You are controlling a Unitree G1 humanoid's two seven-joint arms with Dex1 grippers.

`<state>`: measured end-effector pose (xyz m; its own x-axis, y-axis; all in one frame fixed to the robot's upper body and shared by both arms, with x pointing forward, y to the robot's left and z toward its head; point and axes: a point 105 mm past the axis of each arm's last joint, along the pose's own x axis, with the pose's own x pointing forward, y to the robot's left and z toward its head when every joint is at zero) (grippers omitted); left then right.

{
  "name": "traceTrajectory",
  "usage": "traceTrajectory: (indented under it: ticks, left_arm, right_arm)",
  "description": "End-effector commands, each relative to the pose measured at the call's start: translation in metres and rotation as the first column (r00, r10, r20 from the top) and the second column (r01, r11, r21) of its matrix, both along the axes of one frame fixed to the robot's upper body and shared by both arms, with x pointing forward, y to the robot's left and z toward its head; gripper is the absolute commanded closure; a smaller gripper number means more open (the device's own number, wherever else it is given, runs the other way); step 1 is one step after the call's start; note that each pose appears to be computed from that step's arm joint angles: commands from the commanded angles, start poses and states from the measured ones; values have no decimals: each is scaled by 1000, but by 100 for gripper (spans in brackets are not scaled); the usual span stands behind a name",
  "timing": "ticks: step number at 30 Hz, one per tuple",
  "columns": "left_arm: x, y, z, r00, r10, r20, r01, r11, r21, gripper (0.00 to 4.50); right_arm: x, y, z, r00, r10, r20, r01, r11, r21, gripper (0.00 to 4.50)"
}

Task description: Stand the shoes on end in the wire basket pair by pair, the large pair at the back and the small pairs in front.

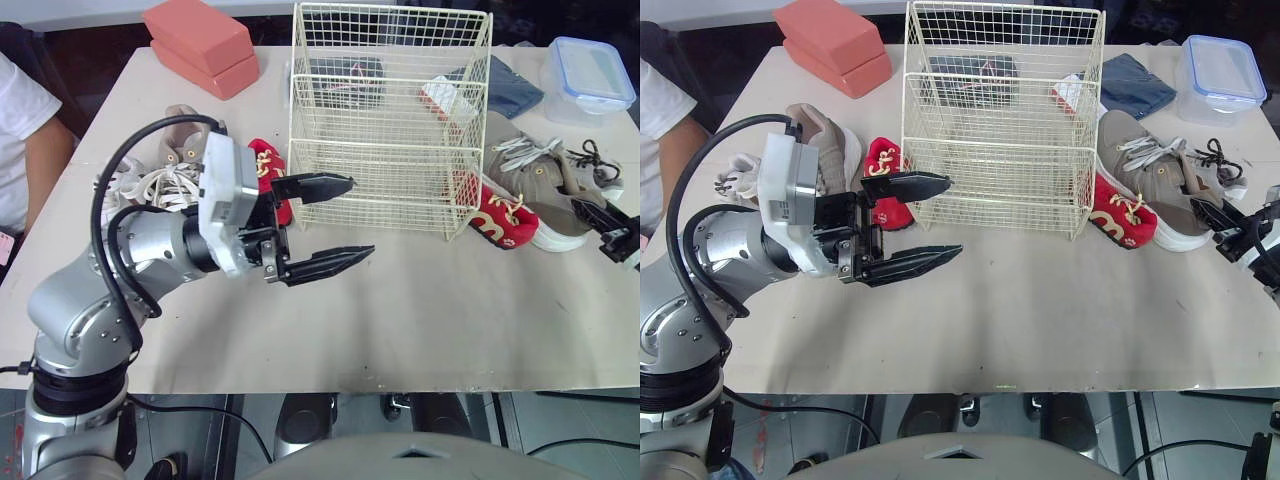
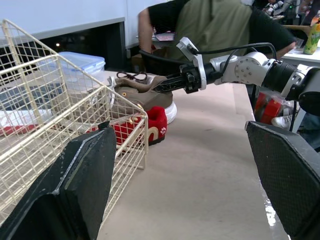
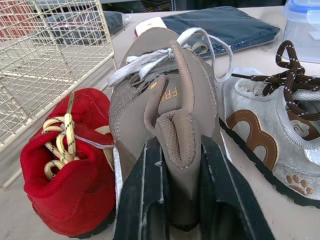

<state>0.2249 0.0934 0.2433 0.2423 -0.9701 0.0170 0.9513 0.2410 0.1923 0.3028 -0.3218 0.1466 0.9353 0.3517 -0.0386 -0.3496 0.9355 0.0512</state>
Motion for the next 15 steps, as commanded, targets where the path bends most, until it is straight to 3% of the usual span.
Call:
traceTrajectory:
  ticks: [1, 9, 15]
  left_arm:
    - [-6, -5, 8, 998, -37, 51, 37, 999, 7, 0]
    - [2, -3, 12, 995, -57, 79, 55, 998, 23, 0]
    - [8, 7, 21, 989, -95, 116, 86, 993, 75, 0]
  right_arm:
    - [-3, -2, 16, 997, -12, 81, 16, 999, -46, 445]
    - [-14, -15, 74, 923, -112, 368, 157, 983, -97, 445]
    - [-30, 4, 147, 760, -64, 646, 179, 977, -114, 445]
